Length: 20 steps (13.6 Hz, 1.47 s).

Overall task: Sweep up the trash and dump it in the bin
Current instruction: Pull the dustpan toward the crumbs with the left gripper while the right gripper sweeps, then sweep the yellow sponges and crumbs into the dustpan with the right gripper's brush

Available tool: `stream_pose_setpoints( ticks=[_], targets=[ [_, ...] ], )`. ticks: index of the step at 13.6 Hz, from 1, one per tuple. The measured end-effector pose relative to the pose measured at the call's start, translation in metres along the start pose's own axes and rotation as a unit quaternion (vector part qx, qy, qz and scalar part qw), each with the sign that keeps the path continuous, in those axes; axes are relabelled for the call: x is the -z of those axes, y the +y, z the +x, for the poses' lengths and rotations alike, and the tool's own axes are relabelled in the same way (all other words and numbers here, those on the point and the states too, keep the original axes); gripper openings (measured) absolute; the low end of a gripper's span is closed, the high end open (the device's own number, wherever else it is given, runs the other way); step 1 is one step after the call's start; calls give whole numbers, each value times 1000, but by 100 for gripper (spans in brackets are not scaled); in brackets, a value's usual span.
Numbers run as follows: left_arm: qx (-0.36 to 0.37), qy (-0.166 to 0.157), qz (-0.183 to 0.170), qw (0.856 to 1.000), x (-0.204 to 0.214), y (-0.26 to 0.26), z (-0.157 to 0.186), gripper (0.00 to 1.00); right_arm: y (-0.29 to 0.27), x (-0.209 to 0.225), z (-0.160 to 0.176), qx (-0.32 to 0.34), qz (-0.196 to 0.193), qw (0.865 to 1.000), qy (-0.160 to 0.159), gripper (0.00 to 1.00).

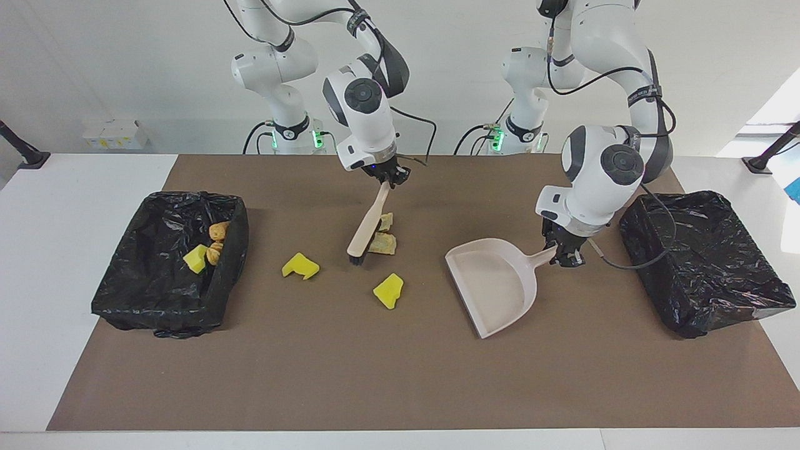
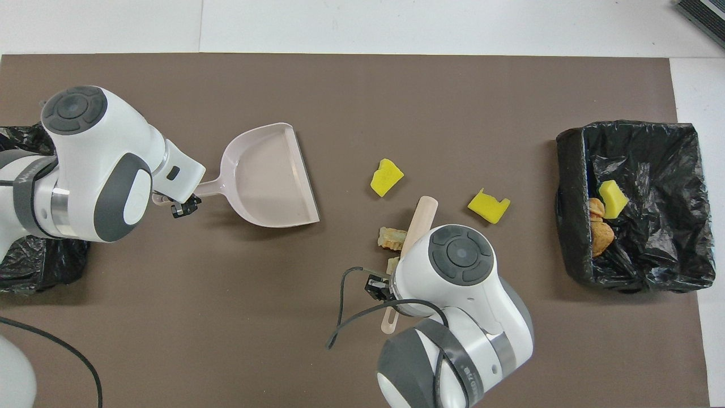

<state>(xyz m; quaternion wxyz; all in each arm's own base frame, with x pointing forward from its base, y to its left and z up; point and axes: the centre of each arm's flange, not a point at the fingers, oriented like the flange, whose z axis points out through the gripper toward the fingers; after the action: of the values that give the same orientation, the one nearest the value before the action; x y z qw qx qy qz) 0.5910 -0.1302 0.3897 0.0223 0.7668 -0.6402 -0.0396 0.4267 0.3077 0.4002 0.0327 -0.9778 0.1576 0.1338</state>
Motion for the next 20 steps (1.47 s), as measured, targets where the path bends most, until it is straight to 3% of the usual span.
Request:
stream_pose_setpoints(
  ticks=[2,5,8,11,13,17,20],
  targets=[
    [-35,-6,4,999,-5,18,11,32,19,13,6,49,-10,999,-11,26],
    [-88,-14,39,995,-18,61,56,32,53,40,26,67,-25,997,17,26],
    [-80,-14,40,996,-24,94,71,32,82,48,63,82,-16,995,50,26],
    [-89,-17,37,995,-27,122,81,32,124,46,99,131,-24,990,45,26],
    [-80,-18,37,996,-27,138,93,32,146,39,111,173,-45,983,41,26],
    [-41,-21,35,998,-31,163,103,32,184,38,139,212,-134,966,58,26],
    [-34,-22,33,999,-33,169,100,32,201,25,151,239,-155,958,42,26]
  ],
)
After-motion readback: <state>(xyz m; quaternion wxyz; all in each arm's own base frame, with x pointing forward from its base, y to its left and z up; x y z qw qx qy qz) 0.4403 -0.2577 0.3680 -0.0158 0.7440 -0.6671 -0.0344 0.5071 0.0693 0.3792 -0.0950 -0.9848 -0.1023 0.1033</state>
